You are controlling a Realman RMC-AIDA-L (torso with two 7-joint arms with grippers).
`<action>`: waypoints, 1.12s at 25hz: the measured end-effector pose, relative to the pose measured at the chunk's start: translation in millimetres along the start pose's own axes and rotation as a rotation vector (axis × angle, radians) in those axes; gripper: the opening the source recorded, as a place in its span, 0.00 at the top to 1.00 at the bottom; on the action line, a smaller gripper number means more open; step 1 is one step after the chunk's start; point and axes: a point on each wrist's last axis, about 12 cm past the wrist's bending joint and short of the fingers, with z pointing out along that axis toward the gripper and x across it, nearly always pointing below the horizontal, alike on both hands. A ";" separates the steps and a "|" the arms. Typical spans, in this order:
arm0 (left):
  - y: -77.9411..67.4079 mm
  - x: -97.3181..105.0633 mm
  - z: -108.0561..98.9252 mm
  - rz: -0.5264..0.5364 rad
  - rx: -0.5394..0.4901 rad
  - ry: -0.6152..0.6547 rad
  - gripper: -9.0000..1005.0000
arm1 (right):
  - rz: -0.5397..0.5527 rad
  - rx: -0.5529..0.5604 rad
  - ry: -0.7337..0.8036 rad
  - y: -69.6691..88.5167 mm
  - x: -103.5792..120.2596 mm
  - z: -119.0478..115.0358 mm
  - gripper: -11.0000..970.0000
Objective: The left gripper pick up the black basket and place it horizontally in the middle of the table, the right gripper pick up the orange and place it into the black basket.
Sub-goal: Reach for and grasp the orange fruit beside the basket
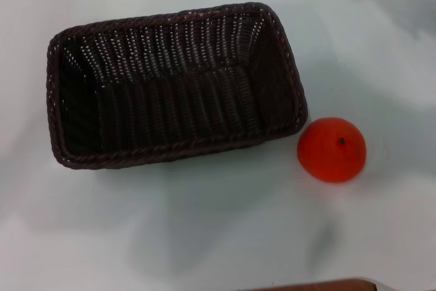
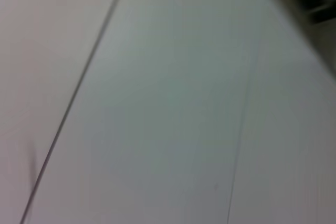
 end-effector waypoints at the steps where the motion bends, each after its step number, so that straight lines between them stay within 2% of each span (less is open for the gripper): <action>1: -4.0 3.1 -1.2 0.058 0.007 -0.044 0.24 | -0.005 0.032 -0.068 -3.4 7.0 -1.6 0.18; 3: -8.6 7.7 -3.2 0.144 -0.008 -0.125 0.24 | -0.020 0.057 -0.201 -9.3 19.2 -6.3 0.18; 11: -5.0 7.5 6.4 0.153 -0.014 -0.156 0.25 | -0.053 0.080 -0.666 -35.9 60.5 -12.3 0.18; 14: -3.9 11.4 10.6 0.130 -0.021 -0.160 0.25 | -0.051 0.024 -0.861 -37.7 60.3 -0.3 0.19; 17: -3.7 15.5 12.2 0.107 -0.030 -0.162 0.25 | -0.069 0.006 -1.015 -39.6 50.0 14.1 0.19; 28: -4.2 18.2 7.3 0.093 -0.047 -0.158 0.25 | -0.107 0.157 -1.048 -56.0 21.1 45.0 0.19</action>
